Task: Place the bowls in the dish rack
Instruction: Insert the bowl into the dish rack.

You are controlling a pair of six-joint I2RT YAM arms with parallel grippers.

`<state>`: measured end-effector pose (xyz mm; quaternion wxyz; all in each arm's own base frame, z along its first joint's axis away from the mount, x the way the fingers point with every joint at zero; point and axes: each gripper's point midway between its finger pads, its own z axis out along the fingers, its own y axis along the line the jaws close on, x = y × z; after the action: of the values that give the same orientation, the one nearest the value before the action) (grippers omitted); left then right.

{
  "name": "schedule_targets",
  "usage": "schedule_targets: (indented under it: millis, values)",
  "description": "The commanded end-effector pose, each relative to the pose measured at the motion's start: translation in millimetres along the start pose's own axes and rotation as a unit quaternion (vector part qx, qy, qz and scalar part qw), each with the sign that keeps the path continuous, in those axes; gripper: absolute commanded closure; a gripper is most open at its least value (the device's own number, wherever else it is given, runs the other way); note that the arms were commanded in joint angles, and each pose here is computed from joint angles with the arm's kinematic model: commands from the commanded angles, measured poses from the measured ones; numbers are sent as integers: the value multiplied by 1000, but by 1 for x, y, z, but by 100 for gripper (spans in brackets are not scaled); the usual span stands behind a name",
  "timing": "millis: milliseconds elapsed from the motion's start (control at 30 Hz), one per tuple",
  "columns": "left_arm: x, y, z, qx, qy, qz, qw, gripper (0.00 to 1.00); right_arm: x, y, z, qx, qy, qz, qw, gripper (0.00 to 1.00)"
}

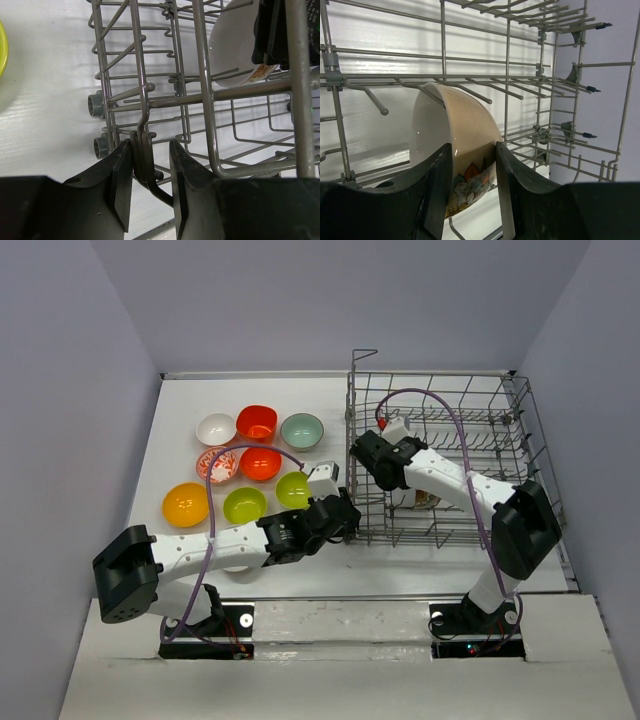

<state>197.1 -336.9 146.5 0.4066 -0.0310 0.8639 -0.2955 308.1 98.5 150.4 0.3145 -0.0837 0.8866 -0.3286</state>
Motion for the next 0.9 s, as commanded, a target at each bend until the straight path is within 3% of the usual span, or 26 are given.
schedule_targets:
  millis: [0,300,667,867]
  values:
    - [14,-36,-6,62,29,30,997,100,-9,37,-16,-107,-10,65,992,58]
    - [17,-37,-6,57,31,27,998,100,-5,53,-19,-150,-11,85,985,57]
    - [17,-37,-8,54,29,20,998,100,-13,52,-33,-185,-16,119,975,50]
    - [17,-38,-8,52,27,19,998,100,-13,36,-30,-154,-20,132,979,50]
